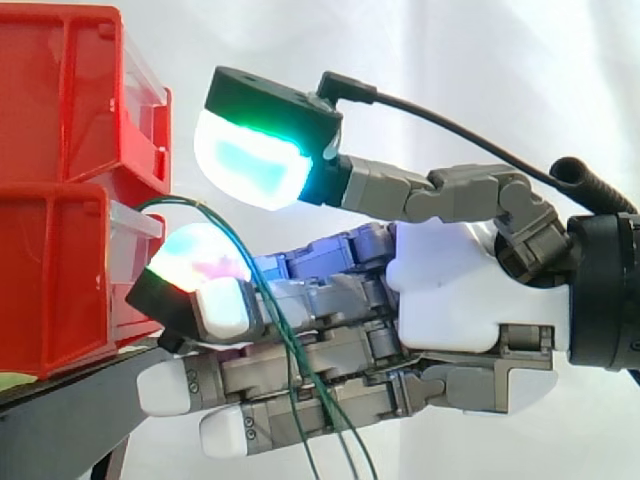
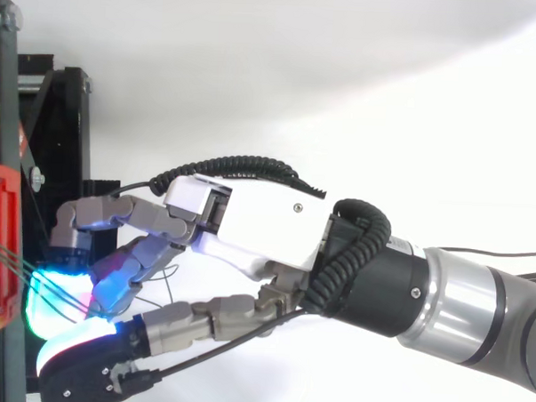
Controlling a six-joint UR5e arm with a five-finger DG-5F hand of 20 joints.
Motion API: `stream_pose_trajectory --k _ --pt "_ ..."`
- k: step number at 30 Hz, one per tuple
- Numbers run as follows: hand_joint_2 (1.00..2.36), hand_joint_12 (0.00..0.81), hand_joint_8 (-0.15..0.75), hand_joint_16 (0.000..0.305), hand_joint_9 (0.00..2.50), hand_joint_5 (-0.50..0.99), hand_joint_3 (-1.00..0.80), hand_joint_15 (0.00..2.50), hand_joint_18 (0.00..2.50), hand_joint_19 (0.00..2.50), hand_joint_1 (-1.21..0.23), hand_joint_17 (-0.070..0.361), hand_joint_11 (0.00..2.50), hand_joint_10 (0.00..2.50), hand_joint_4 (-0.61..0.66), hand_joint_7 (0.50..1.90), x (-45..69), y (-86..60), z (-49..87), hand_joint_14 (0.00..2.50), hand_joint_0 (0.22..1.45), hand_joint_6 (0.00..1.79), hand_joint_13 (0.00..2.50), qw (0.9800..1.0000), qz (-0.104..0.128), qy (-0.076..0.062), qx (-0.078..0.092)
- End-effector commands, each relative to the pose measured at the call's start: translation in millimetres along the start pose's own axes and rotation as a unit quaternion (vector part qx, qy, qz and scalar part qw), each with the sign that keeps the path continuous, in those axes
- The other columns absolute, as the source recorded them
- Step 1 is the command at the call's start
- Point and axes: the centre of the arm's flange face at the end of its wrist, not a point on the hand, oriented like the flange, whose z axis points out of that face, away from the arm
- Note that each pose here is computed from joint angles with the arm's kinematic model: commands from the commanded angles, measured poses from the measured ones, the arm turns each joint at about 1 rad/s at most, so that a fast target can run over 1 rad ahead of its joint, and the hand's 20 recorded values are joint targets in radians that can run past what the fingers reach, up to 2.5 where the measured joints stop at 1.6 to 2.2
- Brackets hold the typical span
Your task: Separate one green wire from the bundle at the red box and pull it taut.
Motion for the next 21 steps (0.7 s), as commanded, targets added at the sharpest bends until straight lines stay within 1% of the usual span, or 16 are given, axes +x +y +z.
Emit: stream_pose_trajectory --k 1,3,4,5,6,7,9,11,15,16,17,18,19,20,21 --pt "1.01 0.396 0.398 0.050 1.03 -0.14 -0.34 0.32 0.68 0.38 -0.65 0.112 0.58 0.02 0.23 1.44 -4.5 3.6 -0.3 0.01 0.64 0.63 0.83 1.0000 -0.001 -0.002 0.004" --pt "1.02 0.398 0.404 0.050 1.01 -0.15 -0.31 0.33 0.68 0.38 -0.64 0.113 0.58 0.02 0.23 1.45 -8.5 8.4 -2.5 0.01 0.64 0.66 0.83 0.9999 -0.005 -0.004 0.014" --pt "1.02 0.400 0.404 0.050 1.00 -0.16 -0.30 0.33 0.68 0.38 -0.64 0.113 0.57 0.02 0.24 1.44 -8.8 9.1 -3.1 0.01 0.64 0.67 0.83 0.9999 -0.005 -0.004 0.016" --pt "1.02 0.402 0.405 0.050 0.97 -0.16 -0.28 0.33 0.68 0.39 -0.64 0.113 0.57 0.02 0.24 1.46 -10.0 12.5 -5.2 0.01 0.63 0.68 0.83 0.9997 -0.009 -0.004 0.023" --pt "1.02 0.402 0.401 0.051 0.94 -0.17 -0.28 0.33 0.68 0.39 -0.64 0.115 0.55 0.02 0.24 1.44 -10.8 11.0 -6.5 0.01 0.63 0.70 0.82 0.9995 -0.011 -0.005 0.029" --pt "1.02 0.404 0.405 0.051 0.93 -0.17 -0.27 0.33 0.68 0.39 -0.64 0.116 0.57 0.02 0.25 1.44 -11.4 12.6 -7.5 0.01 0.63 0.71 0.82 0.9994 -0.012 -0.005 0.032" --pt "1.02 0.405 0.406 0.052 0.93 -0.18 -0.26 0.33 0.68 0.39 -0.65 0.117 0.56 0.02 0.26 1.41 -11.8 12.1 -8.2 0.01 0.62 0.73 0.81 0.9993 -0.011 -0.005 0.035" --pt "1.02 0.406 0.404 0.053 0.93 -0.19 -0.26 0.33 0.68 0.40 -0.65 0.118 0.58 0.02 0.28 1.39 -12.3 15.0 -9.2 0.01 0.62 0.75 0.81 0.9992 -0.010 -0.005 0.037" --pt "1.02 0.406 0.409 0.053 0.94 -0.20 -0.28 0.34 0.68 0.39 -0.66 0.119 0.64 0.02 0.30 1.33 -12.4 16.0 -9.4 0.01 0.62 0.80 0.81 0.9993 -0.006 -0.005 0.037" --pt "1.01 0.406 0.410 0.053 0.94 -0.20 -0.31 0.34 0.68 0.39 -0.67 0.119 0.66 0.02 0.30 1.32 -13.7 15.9 -9.3 0.01 0.62 0.80 0.81 0.9992 -0.006 -0.006 0.038" --pt "1.01 0.406 0.411 0.053 0.95 -0.20 -0.38 0.34 0.68 0.39 -0.68 0.119 0.66 0.02 0.29 1.30 -13.6 19.3 -9.6 0.01 0.61 0.81 0.81 0.9993 -0.004 -0.005 0.037" --pt "1.01 0.406 0.409 0.053 0.95 -0.20 -0.43 0.34 0.69 0.40 -0.67 0.119 0.67 0.02 0.29 1.28 -14.7 22.2 -9.3 0.01 0.60 0.81 0.81 0.9993 -0.004 -0.006 0.036" --pt "1.00 0.409 0.409 0.053 0.96 -0.20 -0.48 0.35 0.69 0.41 -0.65 0.120 0.66 0.02 0.29 1.26 -15.0 21.5 -9.7 0.01 0.59 0.80 0.81 0.9993 -0.004 -0.006 0.038" --pt "1.00 0.407 0.413 0.054 0.97 -0.19 -0.50 0.34 0.69 0.41 -0.63 0.121 0.66 0.02 0.29 1.26 -15.0 23.7 -10.0 0.01 0.58 0.79 0.81 0.9993 -0.004 -0.006 0.037" --pt "1.00 0.409 0.411 0.054 0.99 -0.19 -0.50 0.35 0.69 0.41 -0.61 0.122 0.65 0.02 0.28 1.26 -16.4 30.7 -10.2 0.01 0.57 0.76 0.81 0.9994 -0.006 -0.007 0.034"
